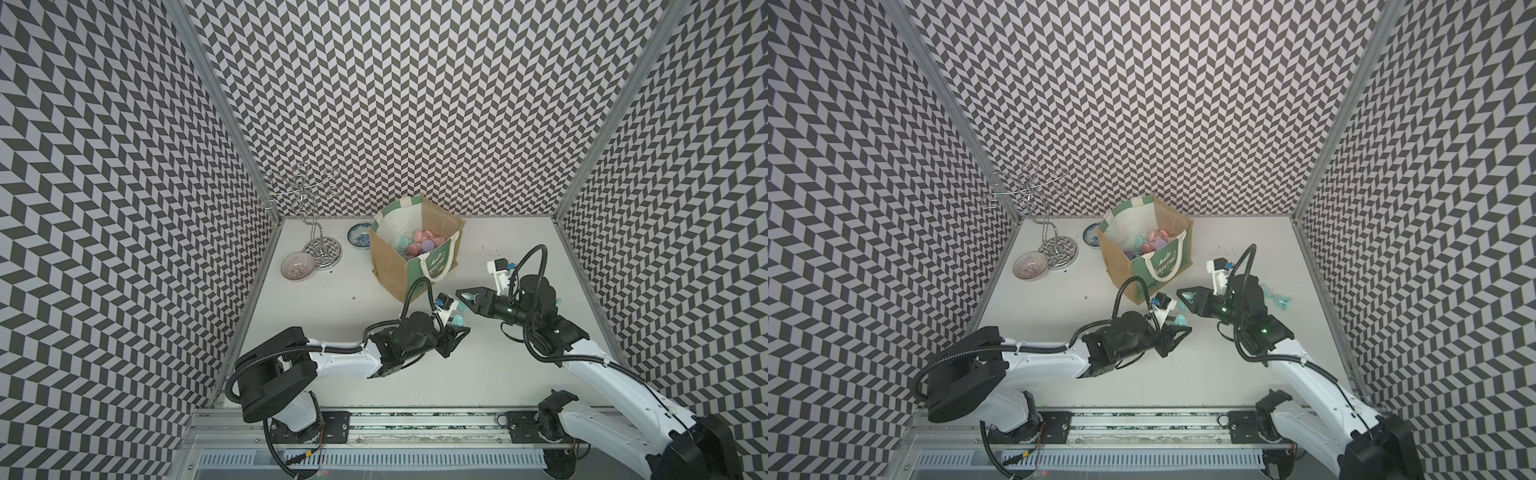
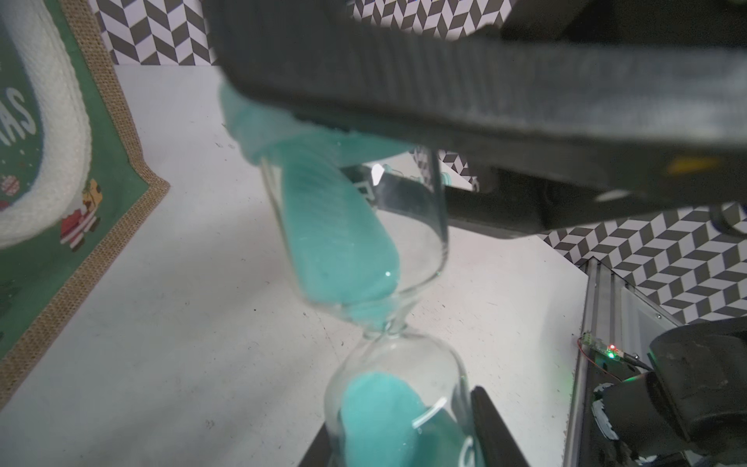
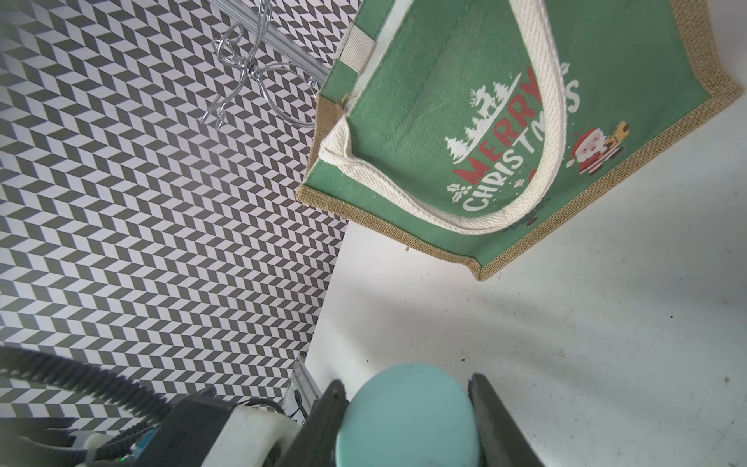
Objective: Put the hourglass into the canvas bag
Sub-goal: Place the hourglass in the canvas bag.
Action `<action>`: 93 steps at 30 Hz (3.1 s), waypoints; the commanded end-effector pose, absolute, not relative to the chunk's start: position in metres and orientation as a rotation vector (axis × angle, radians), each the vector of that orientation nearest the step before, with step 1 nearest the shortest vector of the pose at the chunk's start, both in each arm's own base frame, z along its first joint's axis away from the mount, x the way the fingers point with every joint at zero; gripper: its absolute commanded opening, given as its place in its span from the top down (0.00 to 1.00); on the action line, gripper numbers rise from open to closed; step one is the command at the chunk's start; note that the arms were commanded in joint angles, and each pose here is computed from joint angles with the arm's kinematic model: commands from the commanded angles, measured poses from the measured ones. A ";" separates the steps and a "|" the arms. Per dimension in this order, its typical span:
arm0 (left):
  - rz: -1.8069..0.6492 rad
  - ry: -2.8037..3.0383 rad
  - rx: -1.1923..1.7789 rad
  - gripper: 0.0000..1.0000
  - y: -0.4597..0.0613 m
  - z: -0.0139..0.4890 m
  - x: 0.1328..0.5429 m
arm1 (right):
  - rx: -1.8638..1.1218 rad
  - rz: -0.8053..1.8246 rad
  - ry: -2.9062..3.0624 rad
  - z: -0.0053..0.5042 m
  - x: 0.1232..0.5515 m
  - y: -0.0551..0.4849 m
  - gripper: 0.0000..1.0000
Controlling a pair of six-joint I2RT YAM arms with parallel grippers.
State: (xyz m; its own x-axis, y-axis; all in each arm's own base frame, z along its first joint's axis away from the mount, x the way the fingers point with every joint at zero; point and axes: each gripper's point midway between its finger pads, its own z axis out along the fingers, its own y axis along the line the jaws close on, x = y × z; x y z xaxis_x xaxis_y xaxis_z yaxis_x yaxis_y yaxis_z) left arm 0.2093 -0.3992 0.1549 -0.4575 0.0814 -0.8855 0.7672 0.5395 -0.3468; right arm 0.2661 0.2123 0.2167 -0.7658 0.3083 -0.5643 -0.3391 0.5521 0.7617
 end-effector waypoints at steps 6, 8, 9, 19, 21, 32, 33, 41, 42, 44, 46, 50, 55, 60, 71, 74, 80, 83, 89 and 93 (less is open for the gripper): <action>-0.951 1.849 0.627 0.80 -0.393 0.179 0.217 | -0.019 1.214 1.996 0.241 0.269 0.206 0.50; -0.930 1.854 0.626 0.81 -0.390 0.183 0.219 | -0.004 1.187 1.985 0.246 0.271 0.202 0.42; -0.921 1.860 0.626 0.82 -0.388 0.184 0.219 | 0.006 1.178 1.980 0.248 0.272 0.199 0.38; -0.806 1.817 0.577 0.85 -0.349 0.236 0.229 | 0.107 0.986 1.968 0.282 0.281 0.165 0.00; -0.763 1.823 0.564 0.86 -0.340 0.249 0.236 | 0.140 0.934 1.975 0.283 0.283 0.156 0.01; -0.556 1.894 0.474 0.85 -0.290 0.308 0.301 | 0.188 0.898 1.948 0.271 0.289 0.140 0.01; -0.534 1.914 0.476 0.84 -0.288 0.308 0.311 | 0.190 0.895 1.946 0.270 0.289 0.139 0.01; -0.381 2.039 0.420 0.84 -0.274 0.291 0.394 | 0.194 0.915 1.938 0.252 0.298 0.141 0.01; -0.364 2.043 0.421 0.84 -0.275 0.291 0.404 | 0.177 0.931 1.935 0.252 0.298 0.144 0.01; -0.342 2.057 0.441 0.84 -0.280 0.286 0.418 | 0.158 0.941 1.932 0.251 0.300 0.147 0.01; -0.332 2.089 0.447 0.84 -0.282 0.278 0.433 | 0.149 0.941 1.930 0.250 0.302 0.148 0.01; -0.280 2.151 0.457 0.83 -0.280 0.258 0.461 | 0.096 0.963 1.915 0.249 0.303 0.155 0.01; -0.196 2.224 0.462 0.81 -0.271 0.229 0.483 | 0.047 0.993 1.905 0.249 0.306 0.163 0.01; -0.188 2.296 0.476 0.78 -0.268 0.200 0.495 | 0.032 1.013 1.911 0.248 0.309 0.167 0.01; -0.142 2.371 0.487 0.60 -0.265 0.167 0.496 | 0.068 0.979 1.925 0.240 0.312 0.162 0.01; -0.138 2.365 0.485 0.55 -0.265 0.170 0.495 | 0.076 0.976 1.927 0.240 0.313 0.161 0.01; -0.161 2.338 0.478 0.49 -0.265 0.185 0.493 | 0.129 0.930 1.944 0.238 0.318 0.154 0.01; -0.169 2.320 0.469 0.46 -0.264 0.196 0.490 | 0.147 0.907 1.950 0.239 0.320 0.150 0.01; -0.236 2.242 0.442 0.39 -0.264 0.236 0.480 | 0.265 0.786 1.974 0.237 0.332 0.130 0.01; -0.302 2.172 0.414 0.33 -0.263 0.266 0.465 | 0.421 0.631 2.008 0.226 0.343 0.100 0.01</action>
